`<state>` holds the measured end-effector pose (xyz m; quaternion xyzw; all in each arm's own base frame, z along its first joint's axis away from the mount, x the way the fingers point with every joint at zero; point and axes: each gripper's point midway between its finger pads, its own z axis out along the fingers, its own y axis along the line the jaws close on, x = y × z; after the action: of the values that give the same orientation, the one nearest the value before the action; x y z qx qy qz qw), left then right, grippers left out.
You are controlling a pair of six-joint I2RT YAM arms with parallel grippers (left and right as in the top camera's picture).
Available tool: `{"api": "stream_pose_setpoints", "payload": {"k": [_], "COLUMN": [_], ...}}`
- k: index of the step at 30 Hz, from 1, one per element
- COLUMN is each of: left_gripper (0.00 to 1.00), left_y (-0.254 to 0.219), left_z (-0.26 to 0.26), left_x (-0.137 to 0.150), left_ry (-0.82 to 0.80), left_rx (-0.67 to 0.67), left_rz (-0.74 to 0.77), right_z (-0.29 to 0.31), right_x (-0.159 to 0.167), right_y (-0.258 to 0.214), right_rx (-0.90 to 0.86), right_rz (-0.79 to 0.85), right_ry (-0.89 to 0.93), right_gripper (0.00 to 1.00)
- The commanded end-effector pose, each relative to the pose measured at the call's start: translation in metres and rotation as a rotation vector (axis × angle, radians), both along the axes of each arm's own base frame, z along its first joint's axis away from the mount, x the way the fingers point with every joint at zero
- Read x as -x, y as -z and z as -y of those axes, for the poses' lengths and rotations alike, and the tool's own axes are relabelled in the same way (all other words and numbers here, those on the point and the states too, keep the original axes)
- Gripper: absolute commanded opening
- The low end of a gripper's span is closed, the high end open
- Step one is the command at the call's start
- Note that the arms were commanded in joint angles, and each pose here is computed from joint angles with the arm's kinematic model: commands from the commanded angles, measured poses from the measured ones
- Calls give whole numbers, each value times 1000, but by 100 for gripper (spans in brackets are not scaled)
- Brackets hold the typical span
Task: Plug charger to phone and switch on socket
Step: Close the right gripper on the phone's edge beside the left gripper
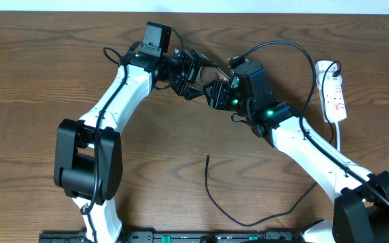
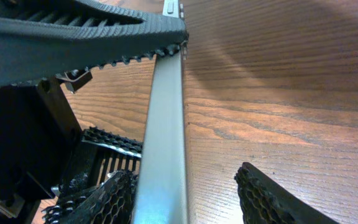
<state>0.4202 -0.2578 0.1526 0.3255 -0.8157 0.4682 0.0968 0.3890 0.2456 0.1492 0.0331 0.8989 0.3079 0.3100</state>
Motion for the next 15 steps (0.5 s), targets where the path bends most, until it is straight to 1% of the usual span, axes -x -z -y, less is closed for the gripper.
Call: {"api": "stream_pose_setpoints", "payload": {"k": [1,6,9,10,14,15], "left_gripper": [7,7,8,7,7,7], "left_y": [-17,-17,-17,-17,-17,-17], "left_z": [5,5,5,5,5,5], "left_x": [-2,-2,-2,-2,-2,-2], "left_ry": [16,16,17,17,16,16], "left_rx": [30,31,31,31,31,31], "left_rz": [35,35,35,35,35,35], "right_z": [-5,-6,-7,-7,-7,-7], "right_x": [-5,-8,-8,-8,-8,-8], "right_y": [-11,-16,-16,-16,-16,-16], "right_rx": [-6,-20,-19,-19,-20,-20], "right_rz": [36,61,60,60,61,61], "right_ry": [-6,-5,-6,-6,-6,-6], "right_gripper": [50,44,36,32,27,24]}}
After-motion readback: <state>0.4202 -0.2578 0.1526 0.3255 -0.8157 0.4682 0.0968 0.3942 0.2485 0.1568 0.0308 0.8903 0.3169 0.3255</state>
